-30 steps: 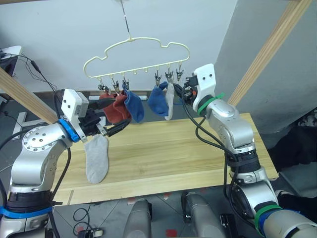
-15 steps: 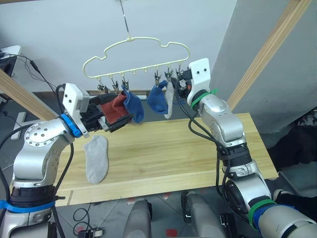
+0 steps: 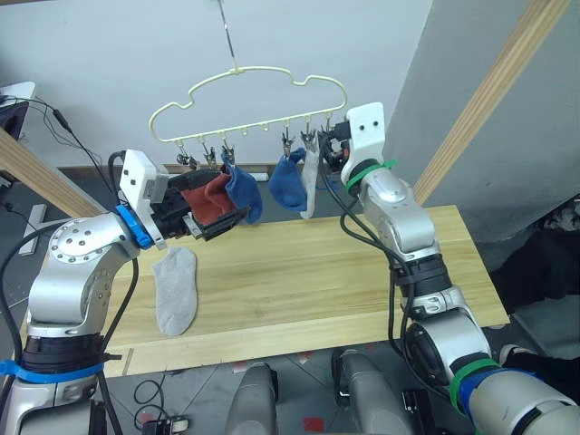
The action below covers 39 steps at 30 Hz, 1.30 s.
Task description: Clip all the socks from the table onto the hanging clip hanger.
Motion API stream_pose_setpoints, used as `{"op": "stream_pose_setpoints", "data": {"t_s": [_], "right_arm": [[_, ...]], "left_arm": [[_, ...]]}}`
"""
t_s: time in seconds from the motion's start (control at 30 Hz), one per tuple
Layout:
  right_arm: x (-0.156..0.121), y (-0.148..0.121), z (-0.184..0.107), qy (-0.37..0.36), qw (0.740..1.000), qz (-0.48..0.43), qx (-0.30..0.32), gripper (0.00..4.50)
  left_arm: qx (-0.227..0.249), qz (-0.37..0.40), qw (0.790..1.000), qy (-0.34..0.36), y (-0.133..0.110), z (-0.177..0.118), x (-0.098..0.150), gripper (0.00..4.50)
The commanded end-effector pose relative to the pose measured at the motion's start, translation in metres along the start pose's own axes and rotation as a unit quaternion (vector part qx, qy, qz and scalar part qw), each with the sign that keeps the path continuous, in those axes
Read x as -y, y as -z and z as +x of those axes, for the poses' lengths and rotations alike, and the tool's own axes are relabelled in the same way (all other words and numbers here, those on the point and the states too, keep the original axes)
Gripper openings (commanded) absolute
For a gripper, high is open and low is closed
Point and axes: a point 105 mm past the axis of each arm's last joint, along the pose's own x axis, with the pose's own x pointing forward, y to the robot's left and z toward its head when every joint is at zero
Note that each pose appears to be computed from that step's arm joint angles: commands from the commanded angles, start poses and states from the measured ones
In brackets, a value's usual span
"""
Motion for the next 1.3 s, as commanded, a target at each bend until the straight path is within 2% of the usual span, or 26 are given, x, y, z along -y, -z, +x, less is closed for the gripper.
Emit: {"op": "stream_pose_setpoints", "data": {"t_s": [0.03, 0.37, 0.77, 1.3], "right_arm": [[-0.002, -0.025, 0.004, 0.001, 0.999, 0.002, 0.038, 2.67], [-0.020, -0.026, 0.007, -0.035, 0.999, 0.031, 0.025, 2.67], [-0.028, -0.030, 0.013, -0.045, 0.997, 0.061, 0.024, 2.67], [-0.009, -0.029, 0.006, 0.018, 0.998, 0.055, 0.031, 2.67]], "left_arm": [[0.018, 0.018, 1.000, 0.004, -0.011, 0.002, 0.000, 4.50], [0.019, 0.020, 1.000, 0.004, -0.012, 0.003, 0.000, 4.50], [0.019, 0.022, 1.000, 0.002, -0.012, 0.003, -0.001, 4.50], [0.022, 0.017, 1.000, 0.003, -0.012, 0.004, 0.000, 4.50]]}}
